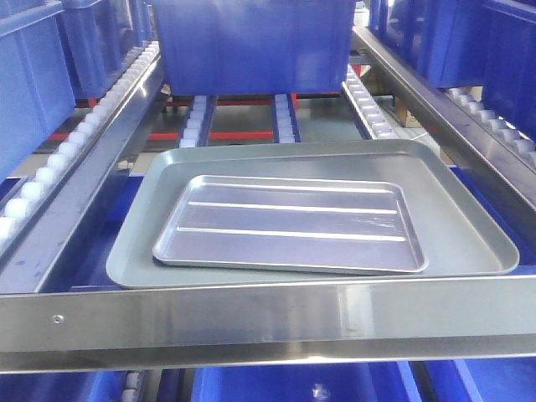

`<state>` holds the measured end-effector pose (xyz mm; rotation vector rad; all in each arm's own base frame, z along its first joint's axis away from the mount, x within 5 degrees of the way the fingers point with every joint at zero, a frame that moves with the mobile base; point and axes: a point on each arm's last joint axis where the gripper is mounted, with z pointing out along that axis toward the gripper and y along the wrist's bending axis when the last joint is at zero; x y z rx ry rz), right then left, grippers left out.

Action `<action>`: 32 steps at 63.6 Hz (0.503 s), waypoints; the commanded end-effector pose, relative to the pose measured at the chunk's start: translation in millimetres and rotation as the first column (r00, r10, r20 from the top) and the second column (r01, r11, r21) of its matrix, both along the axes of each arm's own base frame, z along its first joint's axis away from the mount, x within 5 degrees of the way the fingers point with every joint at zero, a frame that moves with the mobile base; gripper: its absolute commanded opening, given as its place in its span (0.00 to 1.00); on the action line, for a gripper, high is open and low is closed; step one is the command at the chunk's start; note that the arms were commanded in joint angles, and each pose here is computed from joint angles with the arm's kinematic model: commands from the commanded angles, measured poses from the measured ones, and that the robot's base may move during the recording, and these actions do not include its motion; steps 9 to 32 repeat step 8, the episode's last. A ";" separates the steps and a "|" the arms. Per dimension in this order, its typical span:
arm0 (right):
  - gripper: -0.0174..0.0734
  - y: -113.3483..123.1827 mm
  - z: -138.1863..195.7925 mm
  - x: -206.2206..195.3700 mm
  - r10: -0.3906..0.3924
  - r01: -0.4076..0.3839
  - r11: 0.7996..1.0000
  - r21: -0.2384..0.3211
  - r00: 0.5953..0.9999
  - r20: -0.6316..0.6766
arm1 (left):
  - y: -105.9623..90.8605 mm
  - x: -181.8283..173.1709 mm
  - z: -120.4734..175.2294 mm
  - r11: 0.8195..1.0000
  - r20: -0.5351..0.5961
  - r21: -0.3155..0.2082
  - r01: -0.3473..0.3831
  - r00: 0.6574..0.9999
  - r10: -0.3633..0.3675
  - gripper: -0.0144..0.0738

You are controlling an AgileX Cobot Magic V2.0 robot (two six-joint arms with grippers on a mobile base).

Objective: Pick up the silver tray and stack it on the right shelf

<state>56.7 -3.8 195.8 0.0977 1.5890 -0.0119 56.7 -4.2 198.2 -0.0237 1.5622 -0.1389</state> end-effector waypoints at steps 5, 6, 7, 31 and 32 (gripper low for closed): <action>0.25 -0.5 16.3 -3.1 -0.010 0.013 1.000 -0.016 0.991 0.134 | 0.4 -0.6 2.9 1.000 0.086 -0.016 -0.003 0.996 0.004 0.06; 0.25 -0.5 16.3 -3.1 -0.010 0.013 1.000 -0.016 0.991 0.134 | 0.4 -0.6 2.9 1.000 0.086 -0.016 -0.003 0.996 0.004 0.06; 0.25 -0.5 16.3 -3.1 -0.010 0.013 1.000 -0.016 0.991 0.134 | 0.4 -0.6 2.9 1.000 0.086 -0.016 -0.003 0.996 0.004 0.06; 0.25 -0.5 16.3 -3.1 -0.010 0.013 1.000 -0.016 0.991 0.134 | 0.4 -0.6 2.9 1.000 0.086 -0.016 -0.003 0.996 0.004 0.06; 0.25 -0.5 16.3 -3.1 -0.010 0.013 1.000 -0.016 0.991 0.134 | 0.4 -0.6 2.9 1.000 0.086 -0.016 -0.003 0.996 0.004 0.06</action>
